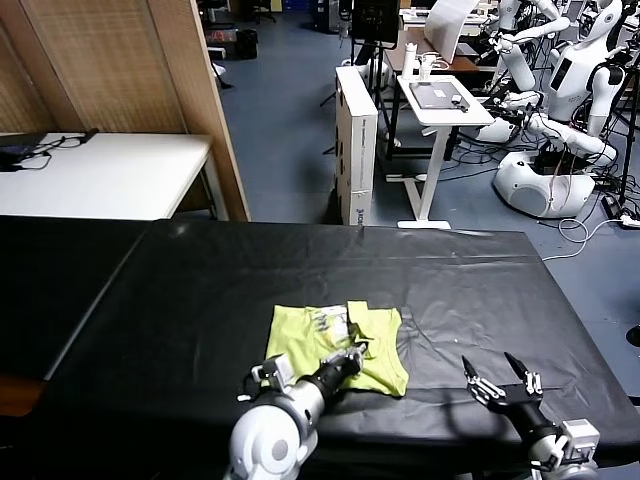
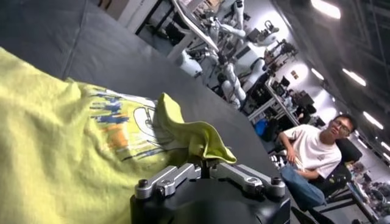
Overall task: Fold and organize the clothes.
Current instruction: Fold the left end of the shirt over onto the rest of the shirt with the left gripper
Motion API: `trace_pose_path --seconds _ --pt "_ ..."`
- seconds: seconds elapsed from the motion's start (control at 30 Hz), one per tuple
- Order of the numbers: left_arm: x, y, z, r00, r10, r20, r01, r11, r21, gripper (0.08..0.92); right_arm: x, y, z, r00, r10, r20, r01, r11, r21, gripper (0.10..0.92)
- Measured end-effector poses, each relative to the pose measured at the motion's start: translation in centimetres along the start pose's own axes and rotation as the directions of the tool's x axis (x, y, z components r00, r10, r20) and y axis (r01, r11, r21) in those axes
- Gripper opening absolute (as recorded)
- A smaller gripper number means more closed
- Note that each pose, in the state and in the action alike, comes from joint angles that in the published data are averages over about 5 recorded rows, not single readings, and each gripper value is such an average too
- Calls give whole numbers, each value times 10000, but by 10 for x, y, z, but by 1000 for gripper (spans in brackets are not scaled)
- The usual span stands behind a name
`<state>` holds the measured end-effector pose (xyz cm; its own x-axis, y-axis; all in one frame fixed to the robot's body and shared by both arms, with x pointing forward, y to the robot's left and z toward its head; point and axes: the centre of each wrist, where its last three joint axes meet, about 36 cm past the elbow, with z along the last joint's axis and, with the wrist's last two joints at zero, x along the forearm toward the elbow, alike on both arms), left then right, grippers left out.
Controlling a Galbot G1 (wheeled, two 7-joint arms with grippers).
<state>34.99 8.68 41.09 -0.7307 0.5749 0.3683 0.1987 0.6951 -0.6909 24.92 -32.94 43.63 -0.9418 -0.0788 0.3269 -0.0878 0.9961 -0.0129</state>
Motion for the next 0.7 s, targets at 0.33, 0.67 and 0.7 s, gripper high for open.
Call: trace_pose_path --seconds 0.33,0.67,0.7 --pt "-9 -1 10 9997 -227 -24 226 9994 -261 907 -7 7 -2 9993 -384 49 382 9987 334 907" --pt "1 0 8 9991 -369 201 373 9992 -175 907 -18 25 -15 9792 -2027 50 2011 9741 1035 885" --pt "4 0 5 9989 -357 301 360 9993 -103 907 -19 27 -16 9750 -2221 18 2204 9686 1150 866"
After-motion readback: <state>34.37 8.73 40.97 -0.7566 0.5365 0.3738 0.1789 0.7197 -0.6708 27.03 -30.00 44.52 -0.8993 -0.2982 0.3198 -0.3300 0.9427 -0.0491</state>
